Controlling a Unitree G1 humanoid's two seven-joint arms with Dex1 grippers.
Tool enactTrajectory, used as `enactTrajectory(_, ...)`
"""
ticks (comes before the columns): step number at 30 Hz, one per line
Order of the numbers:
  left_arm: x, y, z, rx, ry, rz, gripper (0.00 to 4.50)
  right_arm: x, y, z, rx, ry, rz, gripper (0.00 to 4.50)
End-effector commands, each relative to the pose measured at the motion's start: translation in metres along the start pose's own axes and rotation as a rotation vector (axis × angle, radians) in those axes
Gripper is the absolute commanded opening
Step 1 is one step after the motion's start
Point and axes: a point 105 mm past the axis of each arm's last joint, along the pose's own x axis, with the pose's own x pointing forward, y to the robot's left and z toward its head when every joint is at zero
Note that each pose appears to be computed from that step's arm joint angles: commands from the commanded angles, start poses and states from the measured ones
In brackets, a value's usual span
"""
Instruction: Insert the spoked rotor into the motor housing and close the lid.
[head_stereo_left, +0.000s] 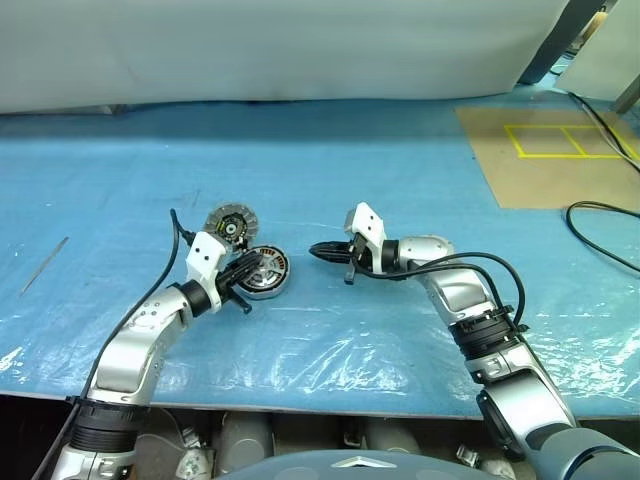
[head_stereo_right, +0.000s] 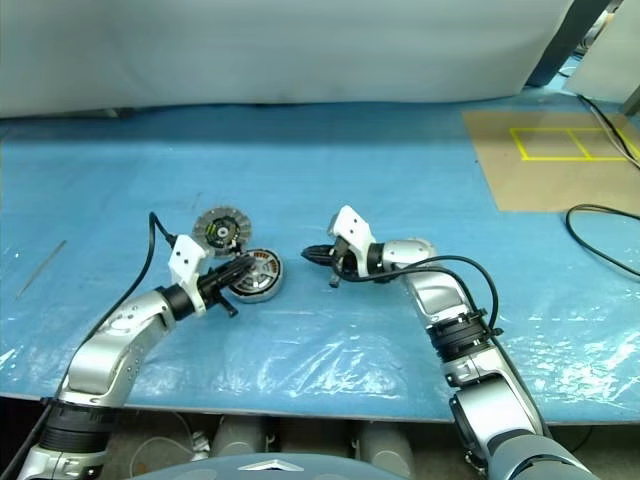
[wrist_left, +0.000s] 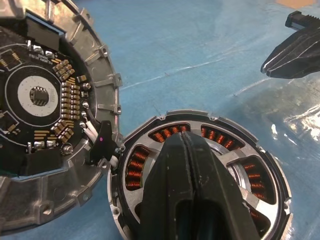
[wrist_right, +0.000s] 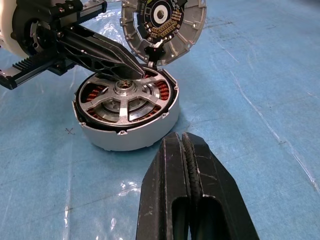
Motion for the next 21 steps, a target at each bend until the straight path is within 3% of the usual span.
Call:
enactTrajectory(1,-0.005,-0.003,0.003,-0.005,-0.05,-0.014,0.01,0.006,0.005,0.02,-0.048,-0.055,0.035,0.0)
enactTrajectory(6,-0.024,0.004,0.024,-0.006,-0.192,0.004,0.01,0.022,0.016,0.042,0.0,-0.128,0.107,0.0)
enactTrajectory(11,-0.048,0.014,0.017,0.028,-0.175,0.05,0.01,0.043,0.03,0.054,-0.004,-0.138,0.191,0.0)
enactTrajectory(21,-0.083,-0.001,0.001,0.018,-0.122,0.131,0.01,0.089,0.047,0.02,-0.077,0.092,0.271,0.0)
